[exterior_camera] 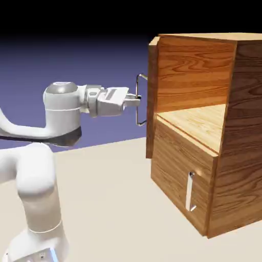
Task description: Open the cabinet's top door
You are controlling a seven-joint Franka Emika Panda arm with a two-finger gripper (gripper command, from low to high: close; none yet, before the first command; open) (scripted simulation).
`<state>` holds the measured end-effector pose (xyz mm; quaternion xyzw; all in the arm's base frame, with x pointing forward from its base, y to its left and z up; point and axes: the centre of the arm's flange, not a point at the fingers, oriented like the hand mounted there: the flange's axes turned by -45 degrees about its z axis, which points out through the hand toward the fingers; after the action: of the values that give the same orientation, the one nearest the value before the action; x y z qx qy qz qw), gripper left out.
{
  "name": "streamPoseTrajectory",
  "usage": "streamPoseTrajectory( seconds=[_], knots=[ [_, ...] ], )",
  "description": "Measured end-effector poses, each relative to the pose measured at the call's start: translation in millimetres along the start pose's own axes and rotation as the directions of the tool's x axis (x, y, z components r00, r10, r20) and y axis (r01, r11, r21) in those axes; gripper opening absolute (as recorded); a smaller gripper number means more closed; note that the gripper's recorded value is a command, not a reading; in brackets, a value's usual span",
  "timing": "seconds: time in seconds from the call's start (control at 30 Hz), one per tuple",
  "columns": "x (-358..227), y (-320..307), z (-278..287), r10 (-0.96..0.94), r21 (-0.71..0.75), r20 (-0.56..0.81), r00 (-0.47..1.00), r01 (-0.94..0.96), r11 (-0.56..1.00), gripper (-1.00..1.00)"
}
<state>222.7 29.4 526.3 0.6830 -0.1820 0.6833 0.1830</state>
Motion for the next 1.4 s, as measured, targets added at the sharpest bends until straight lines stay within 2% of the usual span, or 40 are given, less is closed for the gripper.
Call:
streamPoseTrajectory(
  seconds=[0.67, 1.03, 1.4],
  knots=[
    [0, -57, -99, 0.001, -0.282, 0.001, 1.0, -0.001, 0.959, -1.0],
    [0, -138, -177, 0.002, -0.54, 0.001, 1.0, -0.001, 0.842, -1.0],
    [1, -227, -226, 0.002, -0.734, 0.001, 1.0, -0.001, 0.679, -1.0]
  ],
)
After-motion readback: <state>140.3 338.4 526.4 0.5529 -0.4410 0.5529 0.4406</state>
